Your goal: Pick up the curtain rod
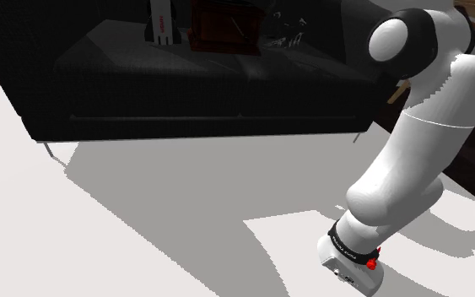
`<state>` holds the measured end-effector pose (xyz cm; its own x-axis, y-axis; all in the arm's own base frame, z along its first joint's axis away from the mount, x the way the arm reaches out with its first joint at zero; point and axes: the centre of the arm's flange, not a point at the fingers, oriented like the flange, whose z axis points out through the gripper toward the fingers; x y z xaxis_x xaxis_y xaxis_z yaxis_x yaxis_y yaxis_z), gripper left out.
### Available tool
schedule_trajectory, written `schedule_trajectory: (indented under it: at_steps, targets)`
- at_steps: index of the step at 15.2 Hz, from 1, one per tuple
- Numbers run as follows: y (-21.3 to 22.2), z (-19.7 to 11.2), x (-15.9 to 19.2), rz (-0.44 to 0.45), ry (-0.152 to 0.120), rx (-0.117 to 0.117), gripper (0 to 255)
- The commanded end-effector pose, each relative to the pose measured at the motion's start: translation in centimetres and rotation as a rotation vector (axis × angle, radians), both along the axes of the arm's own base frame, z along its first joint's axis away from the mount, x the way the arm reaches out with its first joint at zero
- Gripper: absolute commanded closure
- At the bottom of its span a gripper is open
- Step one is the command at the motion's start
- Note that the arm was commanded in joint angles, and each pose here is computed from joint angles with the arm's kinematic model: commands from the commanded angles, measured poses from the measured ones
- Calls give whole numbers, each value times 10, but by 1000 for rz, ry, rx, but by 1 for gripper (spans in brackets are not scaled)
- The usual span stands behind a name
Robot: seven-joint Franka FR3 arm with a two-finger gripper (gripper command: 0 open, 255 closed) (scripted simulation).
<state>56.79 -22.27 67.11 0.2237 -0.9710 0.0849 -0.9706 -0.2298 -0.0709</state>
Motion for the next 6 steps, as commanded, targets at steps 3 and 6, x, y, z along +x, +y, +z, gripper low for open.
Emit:
schedule_trajectory:
  at_steps: [3, 6]
  targets:
    - [0, 21, 0, 0, 0, 0, 255]
    - [0, 27, 0, 0, 0, 0, 255]
